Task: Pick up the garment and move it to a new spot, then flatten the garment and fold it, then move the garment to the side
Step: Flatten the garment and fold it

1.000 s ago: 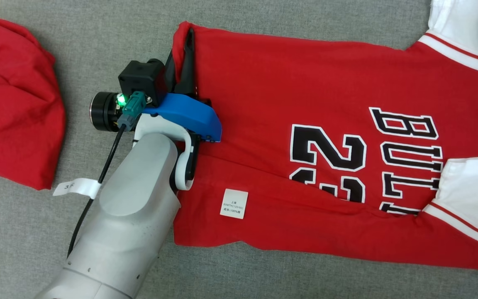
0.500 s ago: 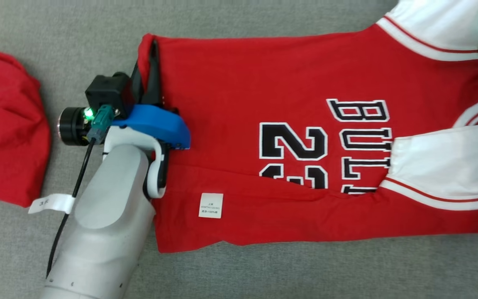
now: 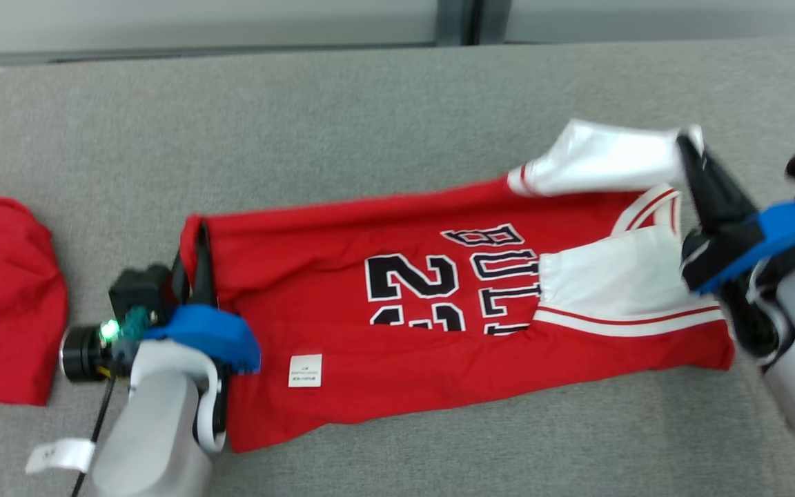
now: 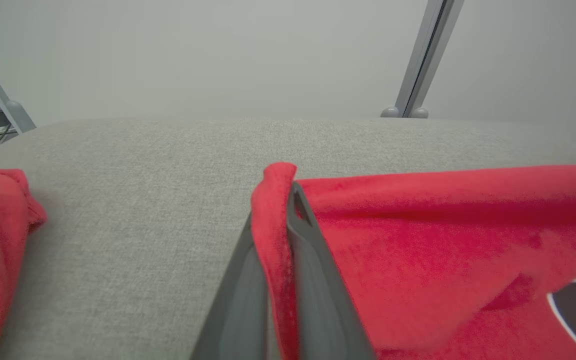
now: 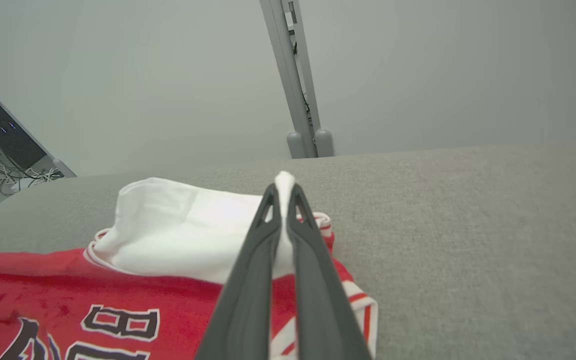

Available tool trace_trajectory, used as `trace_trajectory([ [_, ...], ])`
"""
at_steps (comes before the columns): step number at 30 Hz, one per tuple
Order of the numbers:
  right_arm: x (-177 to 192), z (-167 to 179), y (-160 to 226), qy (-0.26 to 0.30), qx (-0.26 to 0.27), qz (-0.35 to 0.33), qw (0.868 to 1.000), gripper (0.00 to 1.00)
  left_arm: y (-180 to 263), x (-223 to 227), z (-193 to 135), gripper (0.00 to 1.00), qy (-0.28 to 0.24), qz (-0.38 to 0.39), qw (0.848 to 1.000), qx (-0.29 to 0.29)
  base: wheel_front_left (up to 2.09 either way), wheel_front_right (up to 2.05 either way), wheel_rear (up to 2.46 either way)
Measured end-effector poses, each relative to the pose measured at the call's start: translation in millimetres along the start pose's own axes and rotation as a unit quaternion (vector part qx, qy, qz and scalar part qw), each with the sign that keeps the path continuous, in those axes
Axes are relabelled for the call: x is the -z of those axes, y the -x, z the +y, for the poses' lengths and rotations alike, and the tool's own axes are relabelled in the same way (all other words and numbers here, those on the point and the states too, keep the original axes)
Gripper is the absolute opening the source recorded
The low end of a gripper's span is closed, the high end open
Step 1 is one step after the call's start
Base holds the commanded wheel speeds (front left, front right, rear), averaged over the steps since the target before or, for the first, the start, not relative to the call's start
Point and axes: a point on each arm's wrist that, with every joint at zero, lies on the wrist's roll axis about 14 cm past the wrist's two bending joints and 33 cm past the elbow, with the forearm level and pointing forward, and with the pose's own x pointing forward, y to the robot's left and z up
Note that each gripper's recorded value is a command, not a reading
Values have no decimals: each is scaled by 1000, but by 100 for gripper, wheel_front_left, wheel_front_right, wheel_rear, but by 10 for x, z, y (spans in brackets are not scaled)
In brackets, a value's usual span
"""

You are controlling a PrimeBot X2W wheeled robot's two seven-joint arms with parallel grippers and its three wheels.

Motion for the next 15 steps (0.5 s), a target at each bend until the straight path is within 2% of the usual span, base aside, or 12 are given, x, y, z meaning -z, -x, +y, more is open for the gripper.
trace_trajectory([
  [8,476,-79,761,-57,50,35,997,0,373,300,-140,0,10,38,999,16,0,0,0],
  [9,511,-89,814,-61,56,37,996,0,401,329,-157,2,12,42,999,16,0,0,0],
  [10,544,-94,856,-66,61,38,995,0,430,360,-168,10,15,46,999,16,0,0,0],
  [11,572,-94,890,-70,66,39,995,0,455,387,-165,1,18,49,999,13,0,0,0],
  [12,595,-101,918,-73,70,40,994,0,478,405,-159,5,20,51,998,11,0,0,0],
  [13,617,-114,943,-75,75,41,994,29,501,421,-158,18,22,53,998,9,0,0,0],
  [14,630,-129,961,-75,80,41,993,78,521,428,-155,62,24,53,998,6,0,0,0],
  [15,635,-142,976,-73,83,40,993,100,537,417,-138,100,23,49,999,1,0,0,0],
])
